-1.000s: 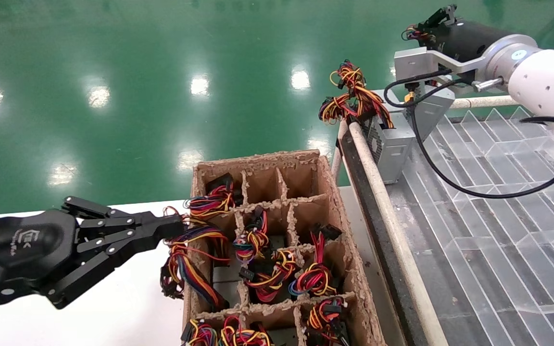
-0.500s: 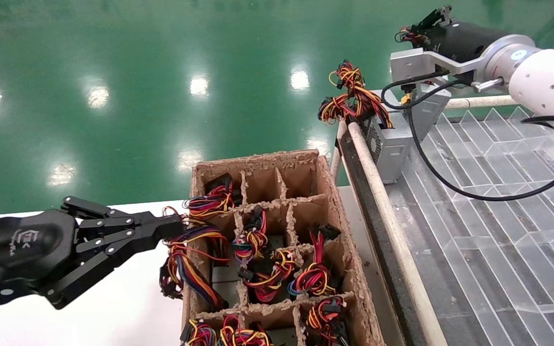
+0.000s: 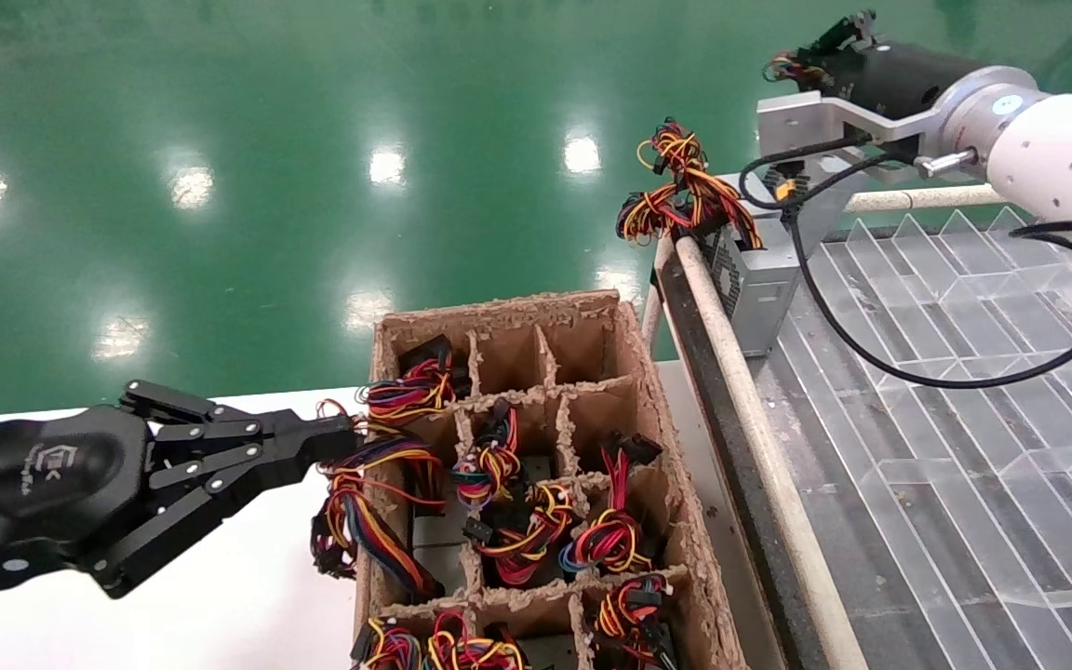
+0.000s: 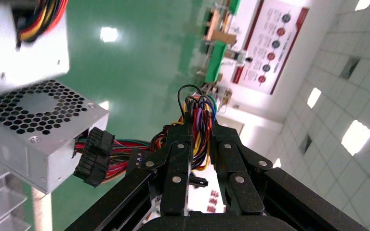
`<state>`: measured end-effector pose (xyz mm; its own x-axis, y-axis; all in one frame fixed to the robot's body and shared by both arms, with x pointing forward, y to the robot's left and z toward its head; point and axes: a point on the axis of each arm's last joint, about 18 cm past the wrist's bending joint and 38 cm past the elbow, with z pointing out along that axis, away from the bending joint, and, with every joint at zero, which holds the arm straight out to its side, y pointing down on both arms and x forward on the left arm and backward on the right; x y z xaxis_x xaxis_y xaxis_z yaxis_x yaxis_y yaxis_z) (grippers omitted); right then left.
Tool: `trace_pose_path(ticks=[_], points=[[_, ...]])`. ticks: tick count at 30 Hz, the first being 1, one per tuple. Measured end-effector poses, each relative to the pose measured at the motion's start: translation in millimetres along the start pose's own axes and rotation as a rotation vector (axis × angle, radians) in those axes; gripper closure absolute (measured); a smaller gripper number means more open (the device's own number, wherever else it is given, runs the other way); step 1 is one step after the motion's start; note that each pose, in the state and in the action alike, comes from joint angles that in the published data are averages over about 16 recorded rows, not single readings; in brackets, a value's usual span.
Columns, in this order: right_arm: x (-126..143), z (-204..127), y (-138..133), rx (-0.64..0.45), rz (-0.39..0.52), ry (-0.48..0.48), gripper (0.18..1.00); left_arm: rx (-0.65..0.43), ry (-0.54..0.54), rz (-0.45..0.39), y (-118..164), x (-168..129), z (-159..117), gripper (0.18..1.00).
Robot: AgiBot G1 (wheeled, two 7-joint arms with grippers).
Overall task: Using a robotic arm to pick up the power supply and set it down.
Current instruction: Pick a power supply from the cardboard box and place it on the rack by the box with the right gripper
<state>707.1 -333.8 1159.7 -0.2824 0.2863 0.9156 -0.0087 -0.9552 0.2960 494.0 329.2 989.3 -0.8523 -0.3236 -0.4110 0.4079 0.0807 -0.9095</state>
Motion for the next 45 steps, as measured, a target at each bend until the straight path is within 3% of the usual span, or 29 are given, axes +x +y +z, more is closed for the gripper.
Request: trace_pose_path(ticks=[20,45], points=[[-12.8,16.7,19.8,-0.087,-0.006,0.004,0.945,0.000,0.000,0.000,0.0,0.0,0.0,0.993],[-29.1,27.2,-35.3,0.061,0.047,-0.062,0.947,0.000,0.000,0.000,0.0,0.0,0.0,0.993]])
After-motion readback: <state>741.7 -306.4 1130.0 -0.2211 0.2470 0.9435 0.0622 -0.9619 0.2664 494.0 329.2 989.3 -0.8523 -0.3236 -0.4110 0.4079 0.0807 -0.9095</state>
